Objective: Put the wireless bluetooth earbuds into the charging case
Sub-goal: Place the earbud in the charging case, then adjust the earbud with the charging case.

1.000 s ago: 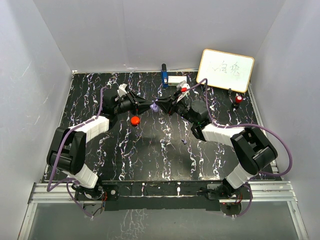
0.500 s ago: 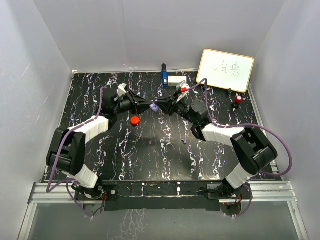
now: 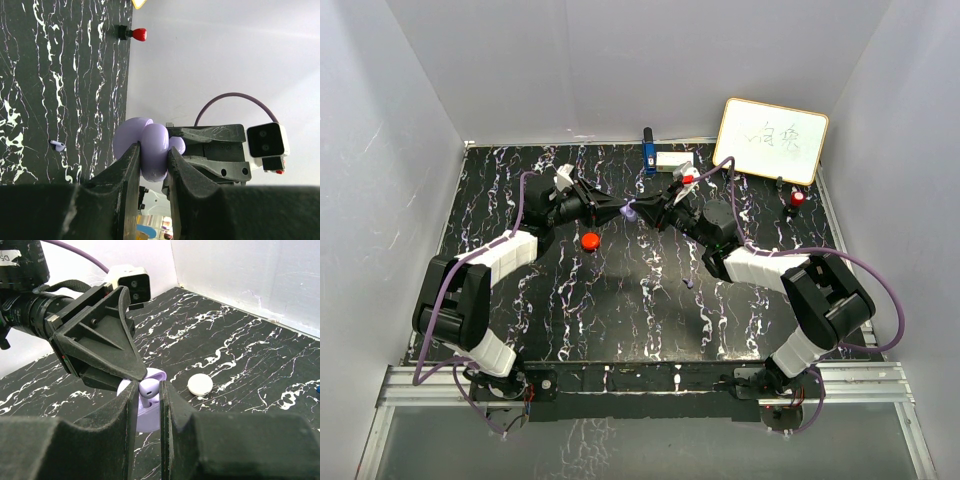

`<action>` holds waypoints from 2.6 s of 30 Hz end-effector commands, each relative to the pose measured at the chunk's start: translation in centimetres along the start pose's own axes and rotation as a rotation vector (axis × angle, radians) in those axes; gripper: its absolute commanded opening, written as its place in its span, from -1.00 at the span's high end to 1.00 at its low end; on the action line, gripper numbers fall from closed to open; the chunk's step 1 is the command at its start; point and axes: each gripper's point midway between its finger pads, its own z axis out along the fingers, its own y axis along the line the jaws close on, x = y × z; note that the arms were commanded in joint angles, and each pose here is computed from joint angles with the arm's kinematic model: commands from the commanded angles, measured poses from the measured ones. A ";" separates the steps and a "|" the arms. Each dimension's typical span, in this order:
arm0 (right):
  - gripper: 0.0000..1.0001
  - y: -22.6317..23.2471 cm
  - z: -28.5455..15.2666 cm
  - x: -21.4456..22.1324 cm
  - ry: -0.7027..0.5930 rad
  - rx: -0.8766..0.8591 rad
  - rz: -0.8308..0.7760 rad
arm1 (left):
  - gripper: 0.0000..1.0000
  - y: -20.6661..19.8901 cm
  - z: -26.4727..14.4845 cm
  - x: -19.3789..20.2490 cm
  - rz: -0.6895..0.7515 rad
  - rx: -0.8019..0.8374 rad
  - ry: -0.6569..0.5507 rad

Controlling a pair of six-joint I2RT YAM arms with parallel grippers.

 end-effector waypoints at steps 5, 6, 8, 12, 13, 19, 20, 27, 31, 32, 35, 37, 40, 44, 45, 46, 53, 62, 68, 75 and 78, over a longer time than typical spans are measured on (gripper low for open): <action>1.00 0.2 -0.2 -0.4 -0.022 -0.009 -0.023 | 1.00 -3.6 -0.8 0.7 0.054 0.069 0.021; 1.00 0.1 -0.3 -0.3 -0.021 -0.007 -0.021 | 1.00 -3.7 -0.8 0.7 0.055 0.070 0.021; 1.00 0.1 -0.3 -0.4 -0.022 -0.005 -0.025 | 1.00 -3.7 -0.9 0.8 0.054 0.070 0.022; 1.00 0.1 -0.4 -0.2 -0.015 -0.007 -0.024 | 1.00 -3.8 -0.8 0.7 0.054 0.070 0.020; 1.00 0.1 -0.4 -0.3 -0.015 -0.007 -0.024 | 1.00 -3.8 -0.8 0.7 0.055 0.072 0.019; 0.74 0.2 -0.3 -0.3 -0.004 -0.010 -0.019 | 1.00 -3.9 -0.7 0.5 0.057 0.072 0.015; 0.68 0.3 -0.3 -0.3 -0.003 -0.012 -0.018 | 1.00 -3.9 -0.7 0.5 0.057 0.073 0.015; 0.38 0.5 -0.5 -0.8 -0.013 -0.015 -0.024 | 1.00 -3.8 -0.4 0.2 0.060 0.071 0.014; 0.22 0.9 -0.7 -1.5 -0.025 -0.028 -0.029 | 1.00 -3.4 -0.2 0.1 0.059 0.059 0.013; 0.20 1.0 -0.8 -1.7 -0.031 -0.030 -0.029 | 1.00 -3.4 -0.1 0.0 0.060 0.060 0.014; 0.11 1.4 -1.1 -2.6 -0.051 -0.036 -0.034 | 1.00 -3.0 0.0 -0.1 0.056 0.054 0.013; 0.08 1.6 -1.2 -3.1 -0.062 -0.038 -0.032 | 1.00 -2.7 0.1 -0.2 0.059 0.047 0.010; 0.03 1.6 -1.4 -4.0 -0.078 -0.022 -0.015 | 1.00 -2.4 0.3 -0.3 0.059 0.041 0.009; 0.01 0.4 -1.3 -5.1 -0.075 0.056 0.022 | 1.00 -2.2 0.4 -0.3 0.057 0.038 0.012; 0.02 -0.4 -1.2 -5.0 -0.059 0.096 0.035 | 1.00 -2.3 0.4 -0.3 0.057 0.040 0.013; 0.04 -1.5 -1.1 -4.9 -0.040 0.146 0.054 | 1.00 -2.4 0.4 -0.3 0.059 0.041 0.014; 0.04 -4.6 -0.9 -4.6 0.028 0.265 0.024 | 1.00 -2.8 0.0 0.3 0.075 0.044 0.041; 0.07 -5.8 -0.2 -2.9 0.114 0.277 -0.023 | 1.00 -3.3 -0.4 1.1 0.104 0.047 0.083; 0.09 -5.5 0.0 -2.1 0.136 0.251 -0.013 | 1.00 -3.4 -0.3 1.0 0.107 0.046 0.086; 0.13 -4.5 0.0 -1.8 0.135 0.198 0.004 | 1.00 -3.1 0.0 0.7 0.103 0.042 0.084; 0.14 -4.3 0.0 -1.9 0.134 0.188 0.006 | 1.00 -2.9 0.1 0.7 0.100 0.038 0.084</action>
